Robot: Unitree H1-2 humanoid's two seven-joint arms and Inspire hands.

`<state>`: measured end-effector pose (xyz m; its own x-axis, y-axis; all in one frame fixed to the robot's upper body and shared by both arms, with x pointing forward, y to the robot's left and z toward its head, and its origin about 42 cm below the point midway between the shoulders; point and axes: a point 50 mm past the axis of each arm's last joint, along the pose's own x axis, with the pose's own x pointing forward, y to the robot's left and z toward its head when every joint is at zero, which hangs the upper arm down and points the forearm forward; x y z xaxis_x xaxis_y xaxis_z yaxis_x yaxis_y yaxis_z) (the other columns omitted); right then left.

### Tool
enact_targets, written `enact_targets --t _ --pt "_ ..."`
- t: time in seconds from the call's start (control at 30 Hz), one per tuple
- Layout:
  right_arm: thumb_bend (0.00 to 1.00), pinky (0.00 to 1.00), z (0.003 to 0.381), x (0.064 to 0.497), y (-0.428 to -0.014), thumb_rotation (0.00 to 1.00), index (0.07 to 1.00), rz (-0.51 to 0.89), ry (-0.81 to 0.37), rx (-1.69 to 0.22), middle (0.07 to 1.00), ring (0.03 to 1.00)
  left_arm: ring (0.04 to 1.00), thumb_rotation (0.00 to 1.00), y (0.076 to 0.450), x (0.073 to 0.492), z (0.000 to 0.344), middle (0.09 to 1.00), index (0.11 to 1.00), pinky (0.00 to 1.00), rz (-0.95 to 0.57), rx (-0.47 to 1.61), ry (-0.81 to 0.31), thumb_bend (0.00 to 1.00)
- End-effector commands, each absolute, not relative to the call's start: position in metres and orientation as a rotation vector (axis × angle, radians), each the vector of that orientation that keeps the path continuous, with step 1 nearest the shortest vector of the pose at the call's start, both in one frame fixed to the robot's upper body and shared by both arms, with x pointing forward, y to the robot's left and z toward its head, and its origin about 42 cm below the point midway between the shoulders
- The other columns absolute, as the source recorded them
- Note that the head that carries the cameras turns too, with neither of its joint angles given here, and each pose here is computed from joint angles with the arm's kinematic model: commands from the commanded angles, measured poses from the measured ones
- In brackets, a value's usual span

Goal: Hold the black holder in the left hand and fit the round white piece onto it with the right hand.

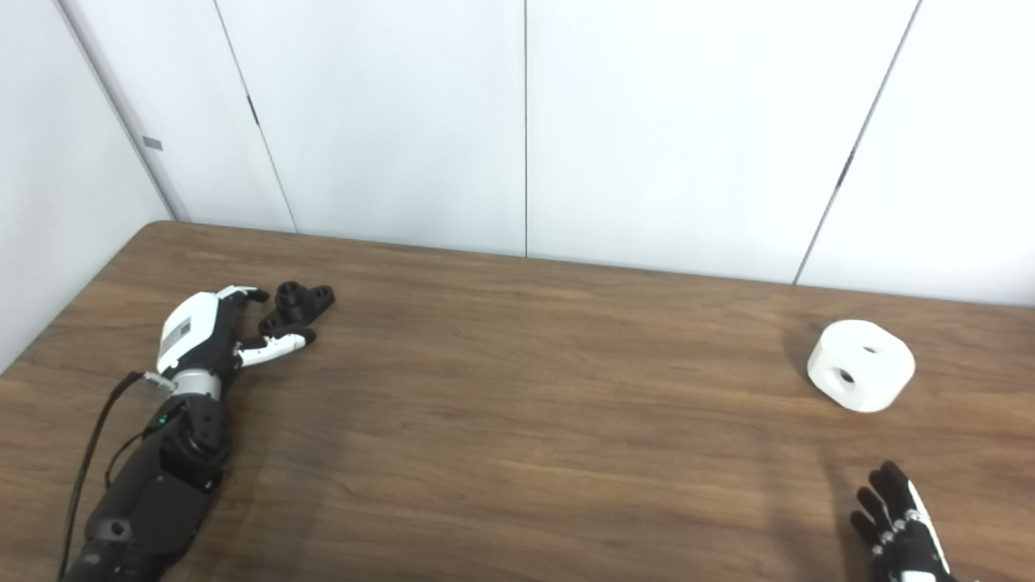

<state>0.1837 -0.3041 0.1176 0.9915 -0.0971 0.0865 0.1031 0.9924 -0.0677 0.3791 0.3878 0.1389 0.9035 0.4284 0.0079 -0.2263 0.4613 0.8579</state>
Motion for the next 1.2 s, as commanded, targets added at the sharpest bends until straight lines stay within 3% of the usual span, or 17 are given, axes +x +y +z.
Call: enact_targets --t 0.0,0.53,0.8,0.9,0.93,0.97,1.17 --pt "0.60 0.92 0.121 0.183 -0.303 0.98 0.959 -0.085 -0.088 -0.082 0.955 0.937 0.978 0.42 0.392 0.386 0.151 0.923 0.775 1.00 0.433 1.069 0.183 0.83" --pt "0.62 0.90 0.122 0.183 -0.302 0.97 0.938 -0.085 -0.095 -0.089 0.936 0.924 0.989 0.38 0.385 0.389 0.142 0.924 0.742 1.00 0.438 1.093 0.175 0.82" --pt "0.61 0.89 0.124 0.182 -0.301 0.96 0.936 -0.089 -0.097 -0.087 0.932 0.918 0.978 0.30 0.386 0.389 0.141 0.902 0.650 1.00 0.456 1.063 0.162 0.80" --pt "0.61 0.90 0.123 0.182 -0.302 0.96 0.936 -0.089 -0.100 -0.085 0.934 0.920 0.965 0.22 0.385 0.387 0.142 0.881 0.584 1.00 0.471 1.032 0.128 0.78" --pt "0.60 0.90 0.123 0.182 -0.302 0.96 0.937 -0.089 -0.100 -0.085 0.935 0.921 0.957 0.13 0.385 0.386 0.142 0.868 0.528 1.00 0.477 1.024 0.117 0.63" --pt "0.60 0.90 0.124 0.182 -0.302 0.96 0.938 -0.089 -0.101 -0.085 0.934 0.921 0.954 0.10 0.385 0.386 0.143 0.861 0.509 1.00 0.483 1.018 0.106 0.58" --pt "0.60 0.89 0.127 0.182 -0.303 0.96 0.945 -0.095 -0.098 -0.083 0.939 0.924 0.932 0.05 0.386 0.385 0.144 0.824 0.486 1.00 0.488 0.998 0.076 0.52"
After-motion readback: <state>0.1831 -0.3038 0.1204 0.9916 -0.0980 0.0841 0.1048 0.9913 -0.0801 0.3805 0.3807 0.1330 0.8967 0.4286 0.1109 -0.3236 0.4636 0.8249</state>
